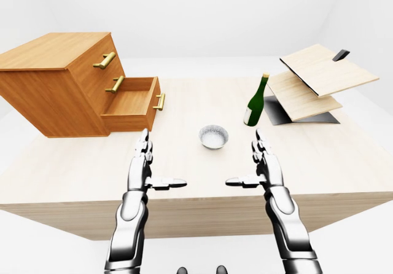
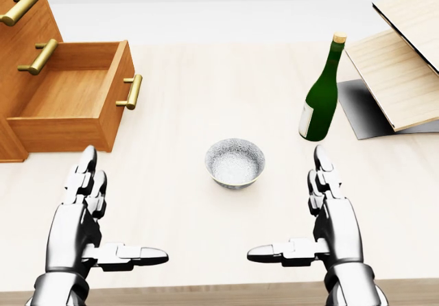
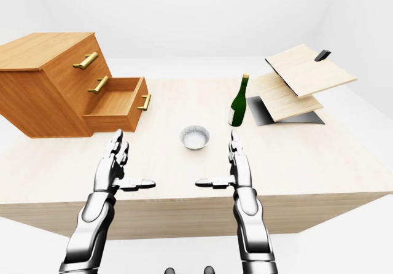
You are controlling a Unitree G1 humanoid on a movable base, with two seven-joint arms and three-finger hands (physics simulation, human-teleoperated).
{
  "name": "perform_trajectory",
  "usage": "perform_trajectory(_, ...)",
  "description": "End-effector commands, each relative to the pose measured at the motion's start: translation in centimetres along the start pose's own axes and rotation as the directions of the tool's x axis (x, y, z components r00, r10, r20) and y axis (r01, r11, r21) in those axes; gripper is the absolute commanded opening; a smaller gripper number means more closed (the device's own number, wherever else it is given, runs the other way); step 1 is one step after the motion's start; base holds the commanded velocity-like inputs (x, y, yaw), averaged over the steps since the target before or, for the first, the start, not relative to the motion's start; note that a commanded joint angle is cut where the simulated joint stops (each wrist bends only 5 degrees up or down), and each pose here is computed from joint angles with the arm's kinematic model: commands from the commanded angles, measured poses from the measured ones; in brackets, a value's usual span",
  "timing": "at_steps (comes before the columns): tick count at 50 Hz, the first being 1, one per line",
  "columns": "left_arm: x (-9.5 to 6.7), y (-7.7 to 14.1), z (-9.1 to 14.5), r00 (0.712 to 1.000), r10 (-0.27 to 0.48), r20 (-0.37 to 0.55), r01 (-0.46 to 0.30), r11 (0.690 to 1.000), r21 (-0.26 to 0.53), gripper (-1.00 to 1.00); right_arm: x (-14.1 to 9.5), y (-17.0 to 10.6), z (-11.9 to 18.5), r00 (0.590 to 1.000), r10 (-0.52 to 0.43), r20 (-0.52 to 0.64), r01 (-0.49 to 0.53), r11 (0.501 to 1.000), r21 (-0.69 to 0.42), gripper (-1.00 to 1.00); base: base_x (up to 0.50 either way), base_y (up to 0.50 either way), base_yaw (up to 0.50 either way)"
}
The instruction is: Put the bowl on top of the cabinet.
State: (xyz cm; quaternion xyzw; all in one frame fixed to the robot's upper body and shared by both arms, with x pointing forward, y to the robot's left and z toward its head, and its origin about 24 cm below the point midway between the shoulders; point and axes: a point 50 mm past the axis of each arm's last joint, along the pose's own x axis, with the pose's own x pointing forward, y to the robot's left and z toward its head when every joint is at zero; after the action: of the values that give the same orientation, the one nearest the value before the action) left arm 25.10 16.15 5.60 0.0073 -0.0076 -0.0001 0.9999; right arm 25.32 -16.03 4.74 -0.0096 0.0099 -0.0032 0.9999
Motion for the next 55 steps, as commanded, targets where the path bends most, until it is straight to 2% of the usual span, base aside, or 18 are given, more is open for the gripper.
perform_trajectory(1, -0.2, 0.3, 1.3, 0.999, 0.002, 0.053, -0.002, 1.000, 0.011, 1.00, -0.2, -0.3, 2.0, 0.997, -0.009, 0.077, 0.011, 1.000, -0.024, 1.00, 0.00, 0.00, 0.00)
perform_trajectory(17, -0.4, 1.0, 3.5, 0.990, 0.013, 0.143, -0.016, 1.000, 0.024, 1.00, -0.6, -0.6, 4.4, 0.984, -0.015, 0.179, 0.022, 0.999, -0.036, 1.00, 0.00, 0.00, 0.00)
perform_trajectory(28, -1.3, 1.7, 6.9, 0.957, 0.015, 0.288, -0.030, 0.999, 0.046, 1.00, -1.0, -0.6, 5.7, 0.972, -0.008, 0.237, 0.022, 0.998, -0.057, 1.00, 0.00, 0.00, 0.00)
perform_trajectory(37, -1.8, 1.8, 8.4, 0.937, 0.010, 0.350, -0.033, 0.998, 0.059, 1.00, -1.4, -0.8, 6.9, 0.959, -0.004, 0.285, 0.021, 0.998, -0.055, 1.00, 0.00, 0.00, 0.00)
perform_trajectory(46, -3.1, 2.3, 11.5, 0.876, 0.009, 0.483, -0.047, 0.997, 0.068, 1.00, -1.4, -0.9, 7.1, 0.955, -0.013, 0.296, 0.030, 0.998, -0.052, 1.00, 0.00, 0.00, 0.00)
perform_trajectory(49, -3.7, 2.6, 13.0, 0.839, 0.012, 0.545, -0.062, 0.995, 0.073, 1.00, -1.5, -0.9, 7.3, 0.952, -0.008, 0.305, 0.026, 0.998, -0.054, 1.00, 0.00, 0.00, 0.00)
perform_trajectory(50, -3.7, 2.7, 13.1, 0.838, 0.012, 0.546, -0.062, 0.995, 0.074, 1.00, -1.5, -0.9, 7.3, 0.952, -0.008, 0.305, 0.026, 0.998, -0.054, 1.00, 0.00, 0.00, 0.00)
perform_trajectory(53, -4.7, 3.1, 15.0, 0.780, 0.016, 0.626, -0.080, 0.994, 0.075, 1.00, -1.6, -0.9, 7.4, 0.951, -0.009, 0.308, 0.026, 0.998, -0.052, 1.00, 0.00, 0.00, 0.00)
perform_trajectory(55, -5.1, 3.4, 15.7, 0.756, 0.018, 0.654, -0.089, 0.993, 0.075, 1.00, -1.6, -1.0, 7.3, 0.952, -0.009, 0.306, 0.024, 0.999, -0.043, 1.00, 0.00, 0.21, 0.00)
